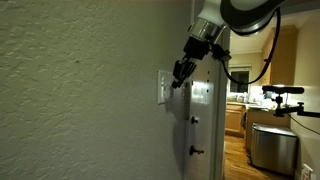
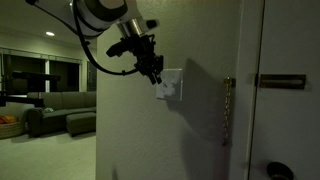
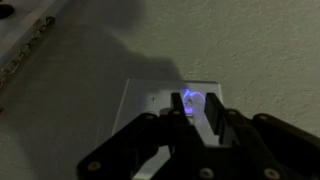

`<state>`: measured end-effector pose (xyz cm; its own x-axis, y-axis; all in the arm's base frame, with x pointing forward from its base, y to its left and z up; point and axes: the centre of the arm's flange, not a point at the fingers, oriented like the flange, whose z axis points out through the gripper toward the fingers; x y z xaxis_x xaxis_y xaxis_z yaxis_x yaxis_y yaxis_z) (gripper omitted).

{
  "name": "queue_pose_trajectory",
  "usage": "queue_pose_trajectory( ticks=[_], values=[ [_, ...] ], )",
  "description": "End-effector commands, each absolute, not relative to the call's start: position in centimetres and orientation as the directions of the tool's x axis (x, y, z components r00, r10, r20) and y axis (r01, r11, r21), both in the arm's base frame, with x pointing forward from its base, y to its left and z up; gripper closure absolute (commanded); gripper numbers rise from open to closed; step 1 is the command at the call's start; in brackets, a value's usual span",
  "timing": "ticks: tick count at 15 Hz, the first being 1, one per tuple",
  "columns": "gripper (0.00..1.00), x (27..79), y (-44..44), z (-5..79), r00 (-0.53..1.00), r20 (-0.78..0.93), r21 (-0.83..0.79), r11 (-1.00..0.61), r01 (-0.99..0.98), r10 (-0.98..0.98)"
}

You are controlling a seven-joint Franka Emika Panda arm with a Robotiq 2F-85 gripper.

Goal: Flip down the left light switch

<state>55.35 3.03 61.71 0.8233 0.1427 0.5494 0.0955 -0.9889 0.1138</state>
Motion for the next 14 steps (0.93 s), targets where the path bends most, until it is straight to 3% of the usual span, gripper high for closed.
queue_pose_trajectory(
  ticks=[1, 14],
  values=[
    [0.79, 56.3, 2.7, 62.5, 0.8, 0.586, 0.112, -0.99, 0.082, 0.132],
    [0.92, 58.5, 2.9, 62.1, 0.8, 0.587, 0.1, -0.991, 0.086, 0.129]
  ],
)
